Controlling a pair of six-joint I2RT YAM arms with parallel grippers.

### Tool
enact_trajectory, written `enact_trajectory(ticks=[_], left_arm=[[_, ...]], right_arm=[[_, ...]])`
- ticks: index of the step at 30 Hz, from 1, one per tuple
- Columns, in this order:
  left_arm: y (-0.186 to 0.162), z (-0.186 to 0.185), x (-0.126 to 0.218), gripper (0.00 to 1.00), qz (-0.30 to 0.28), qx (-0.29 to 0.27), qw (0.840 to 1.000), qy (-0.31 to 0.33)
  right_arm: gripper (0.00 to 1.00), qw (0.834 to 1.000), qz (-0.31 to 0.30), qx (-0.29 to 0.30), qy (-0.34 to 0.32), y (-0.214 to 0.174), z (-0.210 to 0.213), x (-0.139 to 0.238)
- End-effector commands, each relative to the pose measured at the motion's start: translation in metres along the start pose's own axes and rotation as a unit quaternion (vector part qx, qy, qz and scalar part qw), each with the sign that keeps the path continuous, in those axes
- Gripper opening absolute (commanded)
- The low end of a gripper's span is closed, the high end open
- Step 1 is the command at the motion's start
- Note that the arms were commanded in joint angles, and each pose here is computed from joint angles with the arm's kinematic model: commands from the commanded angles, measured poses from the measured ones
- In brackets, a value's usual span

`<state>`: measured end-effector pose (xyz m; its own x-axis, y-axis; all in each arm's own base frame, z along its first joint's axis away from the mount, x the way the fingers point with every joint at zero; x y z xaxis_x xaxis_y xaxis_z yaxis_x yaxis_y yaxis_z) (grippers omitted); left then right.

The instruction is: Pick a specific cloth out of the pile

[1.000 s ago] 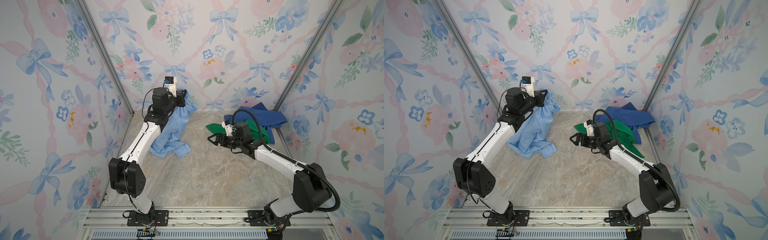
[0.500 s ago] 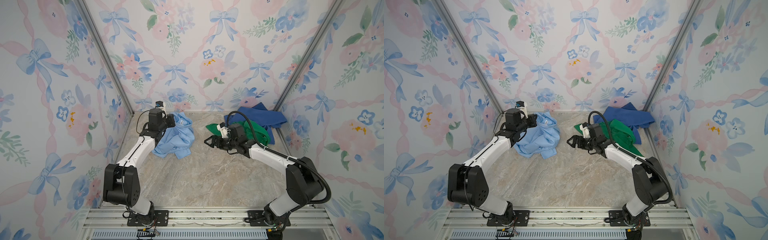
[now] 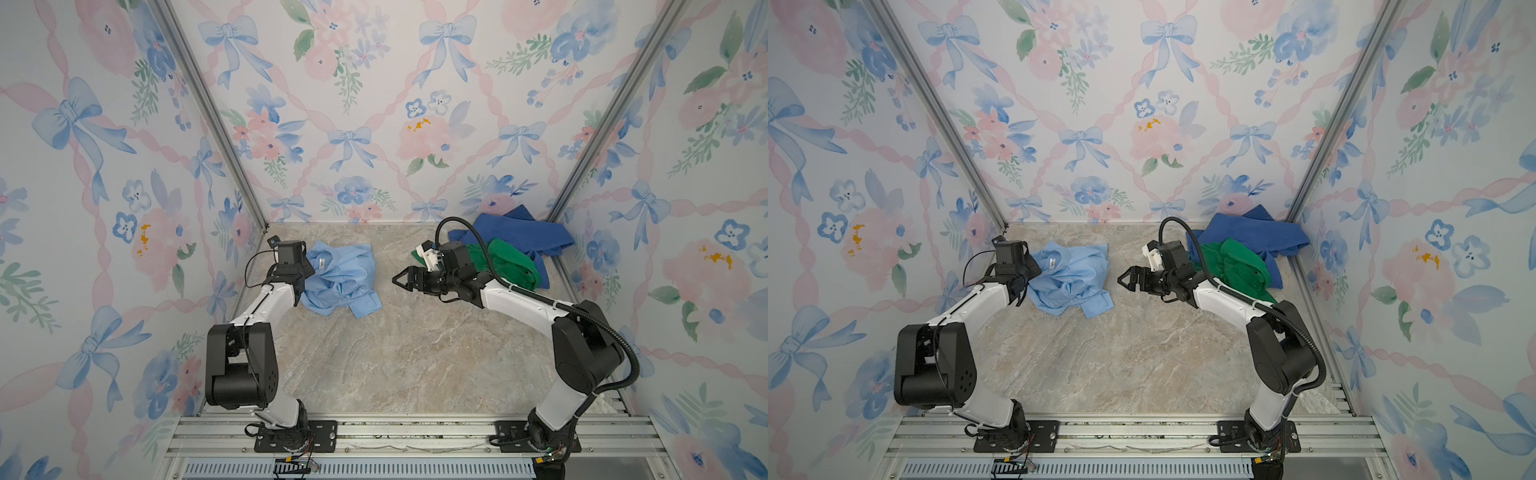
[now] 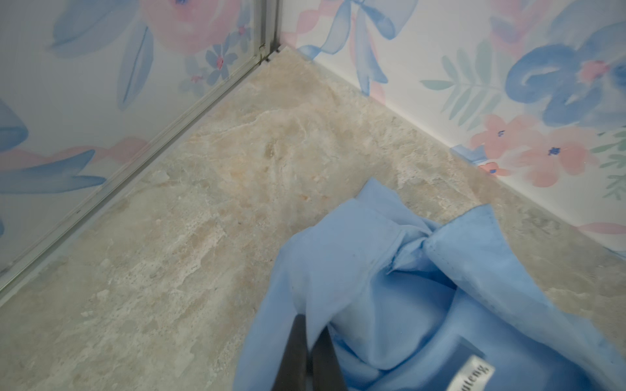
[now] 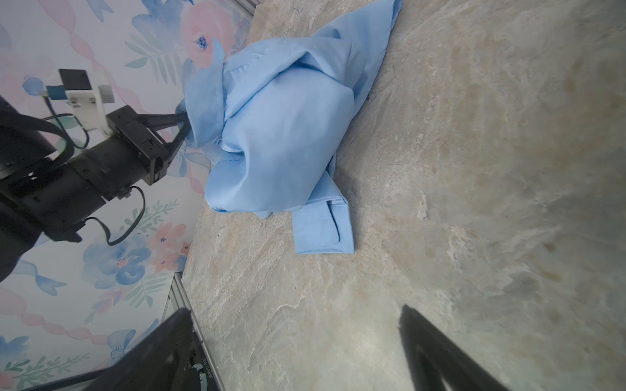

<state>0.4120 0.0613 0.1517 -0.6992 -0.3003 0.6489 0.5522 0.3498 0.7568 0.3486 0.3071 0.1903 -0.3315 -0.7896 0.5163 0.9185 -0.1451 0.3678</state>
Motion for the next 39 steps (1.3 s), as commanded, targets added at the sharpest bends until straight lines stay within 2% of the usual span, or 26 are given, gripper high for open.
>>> enact_trajectory(ticks=[1,6,9,11,16,19,22,24,25,27,29,34,37,39], left_arm=[[-0.02,0.013,-0.022,0.0,0.047,0.024,0.998,0.016],[-0.022,0.007,-0.035,0.01,0.059,0.017,0.998,-0.001],[-0.013,-0.001,-0.031,0.26,0.053,0.004,0.998,-0.028],[-0.005,-0.008,-0.021,0.37,0.043,-0.015,0.997,-0.055],[0.014,-0.013,0.021,0.59,0.013,-0.077,0.995,-0.069],[0.015,-0.019,0.044,0.7,0.003,-0.144,0.986,-0.079],[0.017,-0.036,0.073,0.85,-0.028,-0.233,0.967,-0.097],[0.012,-0.065,0.092,0.96,-0.048,-0.307,0.937,-0.158],[0.008,-0.076,0.098,0.98,-0.051,-0.331,0.924,-0.185],[0.005,-0.09,0.099,0.98,-0.039,-0.363,0.905,-0.217],[0.01,-0.094,0.089,0.98,-0.021,-0.373,0.902,-0.219],[0.009,-0.115,0.06,0.98,0.027,-0.408,0.876,-0.254],[-0.003,-0.124,0.044,0.98,0.062,-0.433,0.857,-0.271],[-0.017,-0.127,0.033,0.98,0.089,-0.467,0.841,-0.258]], right_arm=[[0.97,1.0,0.016,-0.009,-0.005,-0.008,-0.002,-0.001],[0.97,1.0,0.013,-0.01,-0.013,-0.012,-0.005,0.004],[0.97,1.0,0.011,-0.007,-0.014,-0.012,-0.004,0.006],[0.97,1.0,0.011,-0.007,-0.013,-0.012,-0.003,0.006],[0.97,1.0,0.011,-0.006,-0.01,-0.011,-0.002,0.005],[0.97,1.0,0.008,-0.01,-0.006,-0.01,-0.001,0.003],[0.97,1.0,0.011,-0.014,0.003,-0.011,0.0,0.0],[0.97,1.0,0.014,-0.013,0.004,-0.012,0.001,-0.002],[0.97,1.0,0.016,-0.012,0.005,-0.013,0.001,-0.002],[0.97,1.0,0.017,-0.012,0.004,-0.013,0.001,-0.003],[0.97,1.0,0.016,-0.01,0.006,-0.013,0.002,-0.002],[0.97,1.0,0.011,-0.008,0.005,-0.017,0.002,0.004],[0.97,1.0,0.007,-0.004,-0.007,-0.019,-0.003,0.01],[0.97,1.0,0.007,-0.003,-0.017,-0.022,-0.007,0.012]])
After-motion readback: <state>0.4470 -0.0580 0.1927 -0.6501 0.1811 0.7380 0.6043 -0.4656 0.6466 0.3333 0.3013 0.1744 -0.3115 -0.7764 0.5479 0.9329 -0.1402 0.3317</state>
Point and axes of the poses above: each gripper's point midway between its finger pads, its own x axis back along the fingers, its own z axis along the line the jaws close on, y = z × x, the point moved 4 cm from there along x, back along the fingers, and after that the axes turned 9 degrees about -x, right-handed, at the moved point
